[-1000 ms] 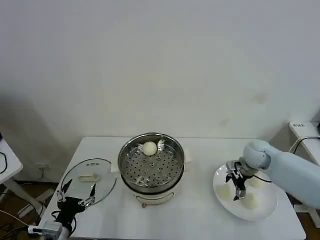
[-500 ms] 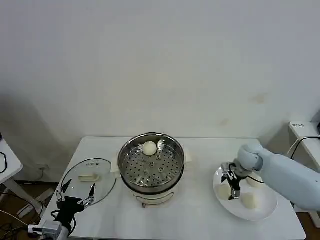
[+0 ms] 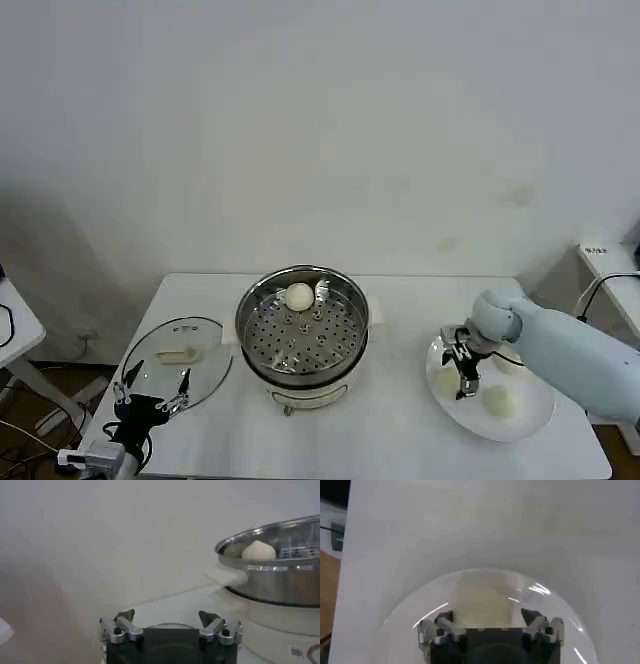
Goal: Take steamed baozi put them in steamer then cover it.
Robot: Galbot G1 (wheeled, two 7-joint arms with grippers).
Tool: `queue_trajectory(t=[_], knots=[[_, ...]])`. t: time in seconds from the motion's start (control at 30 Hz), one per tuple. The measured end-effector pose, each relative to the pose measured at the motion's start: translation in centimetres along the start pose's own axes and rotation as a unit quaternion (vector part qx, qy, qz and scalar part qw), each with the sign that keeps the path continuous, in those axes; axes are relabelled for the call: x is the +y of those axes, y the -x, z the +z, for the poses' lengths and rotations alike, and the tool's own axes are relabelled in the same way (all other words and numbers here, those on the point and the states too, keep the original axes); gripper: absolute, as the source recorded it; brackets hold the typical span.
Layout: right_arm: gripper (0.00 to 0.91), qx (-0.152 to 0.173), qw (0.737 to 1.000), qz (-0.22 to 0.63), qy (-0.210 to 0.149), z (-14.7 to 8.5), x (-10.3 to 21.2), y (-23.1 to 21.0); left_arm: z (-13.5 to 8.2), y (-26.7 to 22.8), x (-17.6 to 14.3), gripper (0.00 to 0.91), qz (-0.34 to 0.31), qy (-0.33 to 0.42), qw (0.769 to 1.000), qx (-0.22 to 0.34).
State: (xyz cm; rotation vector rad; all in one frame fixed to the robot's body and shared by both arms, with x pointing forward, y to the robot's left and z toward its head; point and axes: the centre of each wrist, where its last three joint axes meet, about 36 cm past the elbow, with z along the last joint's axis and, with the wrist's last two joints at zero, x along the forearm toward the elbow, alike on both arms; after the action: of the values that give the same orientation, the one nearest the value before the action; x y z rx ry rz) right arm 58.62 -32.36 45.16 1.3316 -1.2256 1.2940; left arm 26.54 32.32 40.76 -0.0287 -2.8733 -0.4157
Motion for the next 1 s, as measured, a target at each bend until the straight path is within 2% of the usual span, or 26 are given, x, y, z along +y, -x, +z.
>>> queue_trajectory(t=[0.37, 0.6, 0.8, 1.0], knots=[[0.615, -0.004, 1.000, 0.014, 0.005, 0.5, -0.1, -1.5, -0.1, 0.0, -0.1, 0.907, 0.000, -0.001, 1.000, -0.001], [0.615, -0.002, 0.999, 0.039, 0.006, 0.8, -0.8, -5.4, -0.5, 0.2, -0.2, 0.907, 0.001, -0.001, 1.000, -0.008], [0.615, -0.015, 0.997, 0.071, -0.005, -1.3, -2.5, -10.9, -0.9, 0.1, 0.0, 0.907, -0.001, 0.004, 1.000, -0.014], [0.615, -0.039, 0.995, 0.092, -0.015, -5.2, -4.5, -16.6, -1.1, 0.1, -0.4, 0.907, -0.001, 0.004, 1.000, -0.016]])
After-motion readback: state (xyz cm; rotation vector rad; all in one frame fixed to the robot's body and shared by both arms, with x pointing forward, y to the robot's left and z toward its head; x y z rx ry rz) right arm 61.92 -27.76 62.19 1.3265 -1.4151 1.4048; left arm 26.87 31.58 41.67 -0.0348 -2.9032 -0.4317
